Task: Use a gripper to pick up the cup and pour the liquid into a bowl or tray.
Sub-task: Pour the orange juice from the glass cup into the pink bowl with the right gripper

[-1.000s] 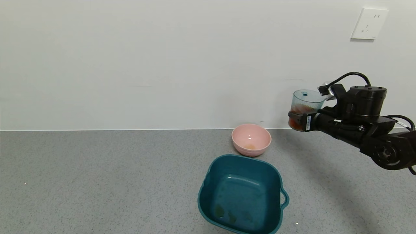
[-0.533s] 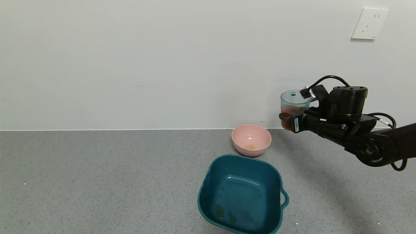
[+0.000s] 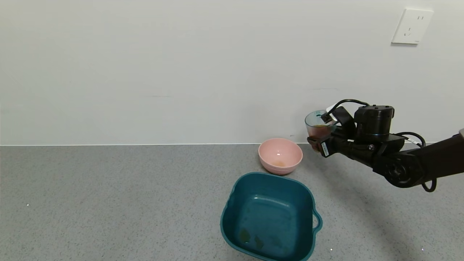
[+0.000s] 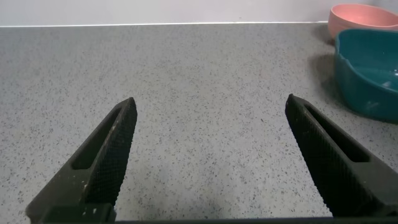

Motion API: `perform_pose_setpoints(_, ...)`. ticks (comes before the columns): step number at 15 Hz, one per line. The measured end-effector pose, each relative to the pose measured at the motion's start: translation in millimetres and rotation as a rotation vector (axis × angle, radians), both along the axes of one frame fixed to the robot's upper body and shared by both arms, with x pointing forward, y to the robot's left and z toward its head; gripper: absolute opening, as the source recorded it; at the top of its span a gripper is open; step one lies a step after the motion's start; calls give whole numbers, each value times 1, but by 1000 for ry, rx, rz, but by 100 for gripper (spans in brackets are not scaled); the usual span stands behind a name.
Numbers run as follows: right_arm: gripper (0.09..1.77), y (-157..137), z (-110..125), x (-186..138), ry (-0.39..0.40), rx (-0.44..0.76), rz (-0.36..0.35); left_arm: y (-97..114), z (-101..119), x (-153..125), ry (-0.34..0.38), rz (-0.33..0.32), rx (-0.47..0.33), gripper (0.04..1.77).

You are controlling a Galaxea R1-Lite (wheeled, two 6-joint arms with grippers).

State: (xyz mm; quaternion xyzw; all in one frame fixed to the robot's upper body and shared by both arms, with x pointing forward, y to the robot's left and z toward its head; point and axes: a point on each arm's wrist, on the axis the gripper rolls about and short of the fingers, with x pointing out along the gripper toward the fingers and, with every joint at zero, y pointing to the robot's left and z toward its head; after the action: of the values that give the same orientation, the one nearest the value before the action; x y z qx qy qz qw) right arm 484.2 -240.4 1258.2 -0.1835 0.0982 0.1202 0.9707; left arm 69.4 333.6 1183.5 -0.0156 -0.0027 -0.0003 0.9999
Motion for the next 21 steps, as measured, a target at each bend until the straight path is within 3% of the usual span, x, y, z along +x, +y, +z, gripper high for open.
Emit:
perform_pose_setpoints(14,132,17,-21,21,-38,-255,42,0,0,0,0,0,0,172)
perform_pose_setpoints(21,132,27,-15,34,-106,-486,64,0,0,0,0,0,0,172)
